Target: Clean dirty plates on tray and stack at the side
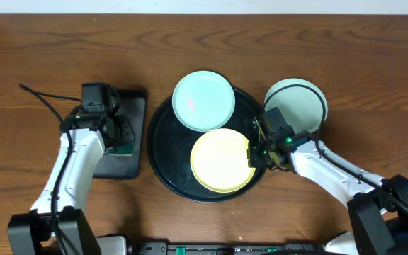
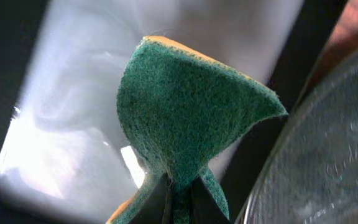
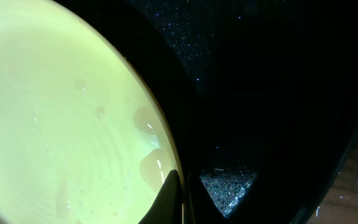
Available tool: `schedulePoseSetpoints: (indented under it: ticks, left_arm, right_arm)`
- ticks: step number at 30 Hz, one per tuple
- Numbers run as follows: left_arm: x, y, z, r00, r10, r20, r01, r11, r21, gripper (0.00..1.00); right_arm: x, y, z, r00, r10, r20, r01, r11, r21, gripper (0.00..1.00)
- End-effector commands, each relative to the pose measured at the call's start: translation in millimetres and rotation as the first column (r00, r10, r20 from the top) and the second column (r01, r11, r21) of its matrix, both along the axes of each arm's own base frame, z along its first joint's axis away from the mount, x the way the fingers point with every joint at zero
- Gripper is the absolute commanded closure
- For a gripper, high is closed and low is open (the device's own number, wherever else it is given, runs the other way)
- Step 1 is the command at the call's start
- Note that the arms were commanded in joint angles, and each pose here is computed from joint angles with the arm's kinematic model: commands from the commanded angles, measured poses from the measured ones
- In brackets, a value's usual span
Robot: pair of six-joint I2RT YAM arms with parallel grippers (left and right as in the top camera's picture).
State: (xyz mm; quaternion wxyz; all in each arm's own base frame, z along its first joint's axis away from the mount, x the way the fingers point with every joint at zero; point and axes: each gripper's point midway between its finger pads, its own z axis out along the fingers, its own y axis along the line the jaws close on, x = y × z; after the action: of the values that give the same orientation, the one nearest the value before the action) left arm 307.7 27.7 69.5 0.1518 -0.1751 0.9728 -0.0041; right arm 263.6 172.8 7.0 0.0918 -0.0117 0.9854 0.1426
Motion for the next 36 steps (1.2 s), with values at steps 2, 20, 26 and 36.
schedulePoseSetpoints:
  ticks: [2,20,26,36]
  left_arm:
    - [-4,-6,-4,0.999,-0.04,-0.021,0.04,0.999,-0.028,0.93]
    - [0,-3,-12,0.994,-0.104,-0.032,0.104,0.995,0.004,0.92]
    - [0,-8,-15,0.992,-0.117,-0.041,0.117,0.993,0.0,0.92]
    - [-4,-30,-30,0.974,-0.206,-0.096,0.207,0.978,-0.005,0.92]
  right_arm:
    - [-5,6,-2,1.0,0.02,-0.007,-0.019,1.0,0.01,0.98]
    - [-5,6,-2,1.0,0.02,-0.008,-0.02,1.0,0.011,0.98]
    - [-5,6,-2,1.0,0.02,-0.008,-0.02,1.0,0.011,0.98]
    - [-5,6,-2,1.0,0.02,-0.008,-0.02,1.0,0.01,0.98]
